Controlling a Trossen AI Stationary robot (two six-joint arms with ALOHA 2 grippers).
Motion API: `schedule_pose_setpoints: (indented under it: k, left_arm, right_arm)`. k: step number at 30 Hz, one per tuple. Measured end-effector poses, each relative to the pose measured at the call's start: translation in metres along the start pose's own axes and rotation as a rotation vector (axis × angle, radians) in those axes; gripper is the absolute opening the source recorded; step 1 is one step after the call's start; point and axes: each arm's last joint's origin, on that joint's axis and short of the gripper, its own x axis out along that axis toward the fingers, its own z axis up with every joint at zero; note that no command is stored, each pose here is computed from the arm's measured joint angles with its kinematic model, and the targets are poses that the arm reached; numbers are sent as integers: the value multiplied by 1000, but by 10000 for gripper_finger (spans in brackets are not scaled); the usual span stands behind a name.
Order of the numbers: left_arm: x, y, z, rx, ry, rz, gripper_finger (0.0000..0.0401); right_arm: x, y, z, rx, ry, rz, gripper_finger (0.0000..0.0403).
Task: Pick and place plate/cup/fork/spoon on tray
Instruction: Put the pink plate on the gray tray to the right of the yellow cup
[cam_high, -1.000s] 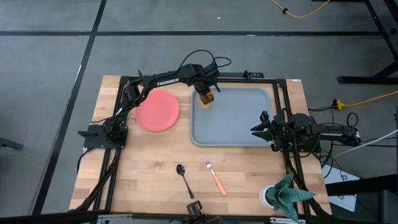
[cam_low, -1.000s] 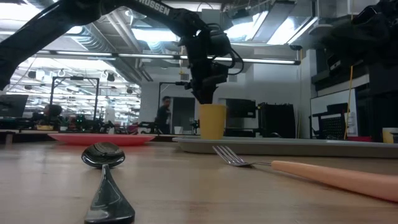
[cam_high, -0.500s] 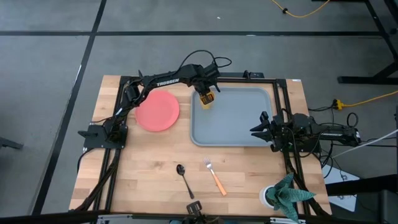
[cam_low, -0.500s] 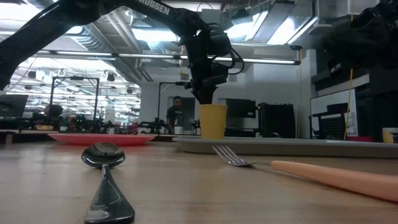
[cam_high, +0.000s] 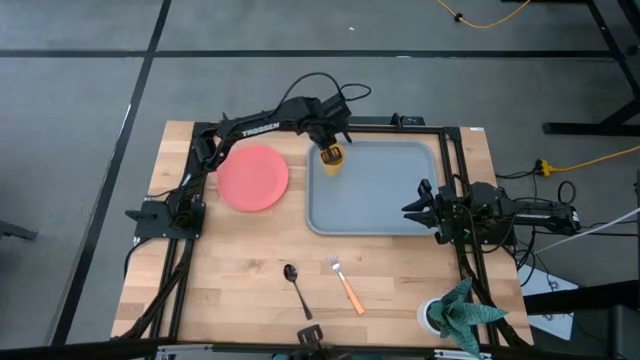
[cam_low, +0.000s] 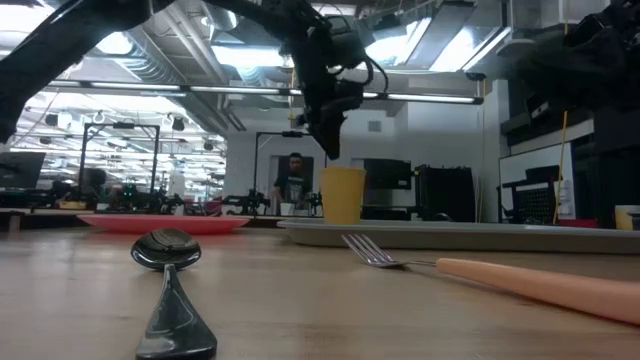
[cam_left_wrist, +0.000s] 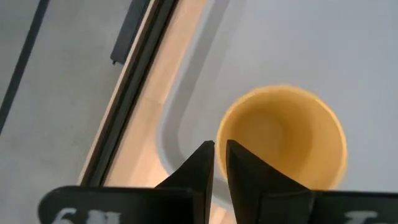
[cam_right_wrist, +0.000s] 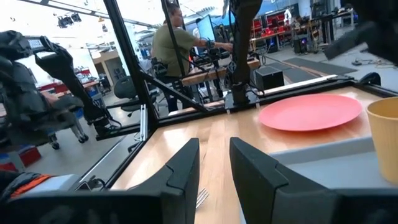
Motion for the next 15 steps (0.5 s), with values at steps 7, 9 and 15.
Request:
schedule_pose_setpoints:
  k: [7,9,15]
  left_arm:
    - [-60,1,-26,37,171,-80,37]
    - [-77,-2,-42,27,302,-126,37]
    - [-107,-22,-59,-89,370,-124,37]
  right_arm:
    - [0,0,-1,49,6,-2,94]
    - [0,0,-1,48,6,-2,94]
    - [0,0,-1,49,6,-2,94]
